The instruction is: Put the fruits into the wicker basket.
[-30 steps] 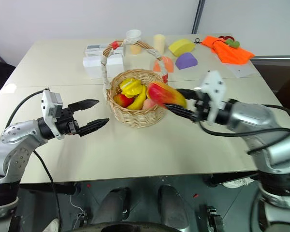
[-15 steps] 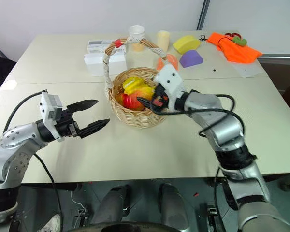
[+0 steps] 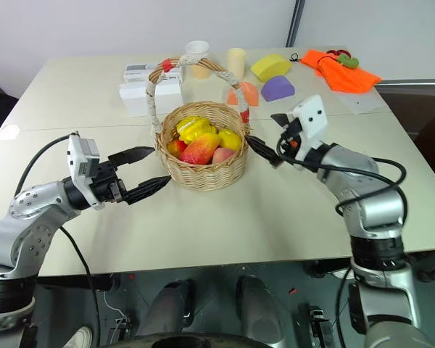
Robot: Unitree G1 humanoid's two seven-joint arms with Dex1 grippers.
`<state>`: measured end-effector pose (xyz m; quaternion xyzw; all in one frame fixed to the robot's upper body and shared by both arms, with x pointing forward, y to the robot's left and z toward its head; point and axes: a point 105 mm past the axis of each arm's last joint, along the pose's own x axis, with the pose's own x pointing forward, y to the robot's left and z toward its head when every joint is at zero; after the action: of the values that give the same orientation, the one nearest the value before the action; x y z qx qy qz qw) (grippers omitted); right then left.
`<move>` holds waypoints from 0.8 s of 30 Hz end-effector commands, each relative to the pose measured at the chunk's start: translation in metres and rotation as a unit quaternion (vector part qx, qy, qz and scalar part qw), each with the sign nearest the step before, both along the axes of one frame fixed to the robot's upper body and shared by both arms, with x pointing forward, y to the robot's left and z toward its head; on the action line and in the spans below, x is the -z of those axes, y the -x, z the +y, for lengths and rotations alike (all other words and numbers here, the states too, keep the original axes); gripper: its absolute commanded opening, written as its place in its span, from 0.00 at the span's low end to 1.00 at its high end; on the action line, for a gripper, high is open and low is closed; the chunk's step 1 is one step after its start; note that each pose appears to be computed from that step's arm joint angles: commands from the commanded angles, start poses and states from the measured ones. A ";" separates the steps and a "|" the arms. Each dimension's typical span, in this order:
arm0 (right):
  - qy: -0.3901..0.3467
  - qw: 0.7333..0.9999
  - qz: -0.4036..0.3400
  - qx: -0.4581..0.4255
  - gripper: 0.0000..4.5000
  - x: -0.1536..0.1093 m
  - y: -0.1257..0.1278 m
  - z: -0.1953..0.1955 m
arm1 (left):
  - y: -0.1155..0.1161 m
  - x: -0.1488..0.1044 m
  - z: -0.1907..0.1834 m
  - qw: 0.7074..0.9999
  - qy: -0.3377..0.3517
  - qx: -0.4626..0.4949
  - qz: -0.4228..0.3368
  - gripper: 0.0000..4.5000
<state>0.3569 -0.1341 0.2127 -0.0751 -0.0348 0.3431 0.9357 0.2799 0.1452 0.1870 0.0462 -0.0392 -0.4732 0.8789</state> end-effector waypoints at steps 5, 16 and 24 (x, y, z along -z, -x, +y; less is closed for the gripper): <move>-0.053 0.998 -0.024 0.015 0.45 -0.014 -0.016 0.004 | 0.005 -0.008 -0.007 1.000 0.005 0.008 -0.021 1.00; -0.092 0.975 -0.105 0.172 0.01 -0.057 -0.001 -0.093 | 0.003 -0.006 -0.008 1.000 0.005 0.009 -0.020 1.00; -0.046 0.897 -0.104 0.426 0.01 -0.044 0.012 -0.223 | -0.002 -0.005 -0.019 0.999 0.009 0.031 -0.018 1.00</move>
<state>0.3517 -0.3412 0.2420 -0.0640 -0.0818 -0.0639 0.9925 0.2835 0.1300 0.1841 0.0351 -0.0402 -0.4923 0.8688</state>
